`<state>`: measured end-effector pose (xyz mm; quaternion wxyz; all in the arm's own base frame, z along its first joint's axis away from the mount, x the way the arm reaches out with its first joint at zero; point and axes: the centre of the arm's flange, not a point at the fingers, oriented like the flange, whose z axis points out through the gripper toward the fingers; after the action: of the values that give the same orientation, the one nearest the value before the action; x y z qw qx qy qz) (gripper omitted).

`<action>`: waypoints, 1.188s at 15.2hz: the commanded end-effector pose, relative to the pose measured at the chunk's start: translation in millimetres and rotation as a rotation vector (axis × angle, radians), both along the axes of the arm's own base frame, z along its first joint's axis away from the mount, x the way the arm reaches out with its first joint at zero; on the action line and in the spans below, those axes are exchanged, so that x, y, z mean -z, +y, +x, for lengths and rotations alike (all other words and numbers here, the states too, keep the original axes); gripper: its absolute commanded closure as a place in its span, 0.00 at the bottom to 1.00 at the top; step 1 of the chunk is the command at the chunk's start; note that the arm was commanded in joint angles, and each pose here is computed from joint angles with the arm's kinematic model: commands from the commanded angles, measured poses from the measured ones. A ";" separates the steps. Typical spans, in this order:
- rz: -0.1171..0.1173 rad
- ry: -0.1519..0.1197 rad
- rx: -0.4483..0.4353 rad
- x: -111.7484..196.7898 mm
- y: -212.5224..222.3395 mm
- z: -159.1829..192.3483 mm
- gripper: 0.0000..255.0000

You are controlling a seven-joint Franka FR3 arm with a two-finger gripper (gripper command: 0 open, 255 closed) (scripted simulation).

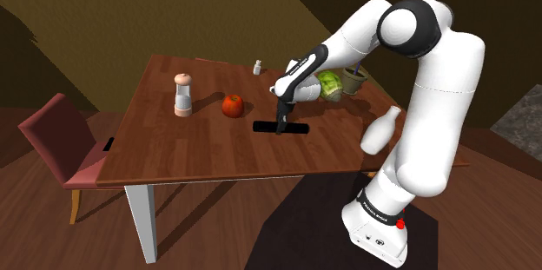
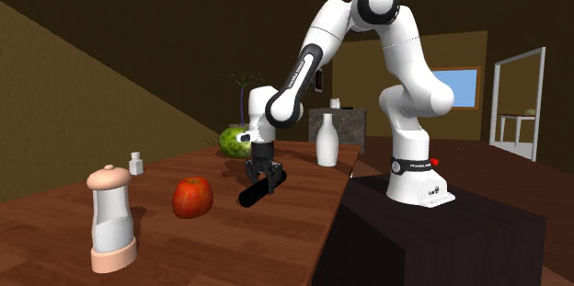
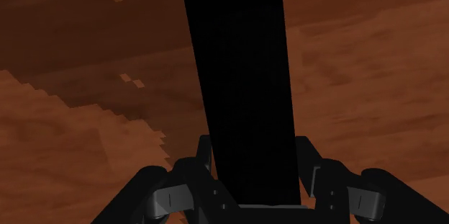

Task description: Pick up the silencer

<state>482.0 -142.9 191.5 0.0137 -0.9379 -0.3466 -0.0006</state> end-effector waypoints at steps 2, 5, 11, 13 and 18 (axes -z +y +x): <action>0.000 0.001 0.001 0.6 -0.1 -0.3 1.00; 0.000 0.001 0.001 0.1 0.2 -0.5 1.00; 0.000 0.001 0.001 -31.6 0.2 -0.5 1.00; 0.000 0.001 0.001 -42.2 0.2 -0.5 1.00; 0.000 0.001 0.001 -68.6 0.2 -0.5 1.00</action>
<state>482.4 -142.9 254.5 0.0139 -0.9381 -0.3461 0.0000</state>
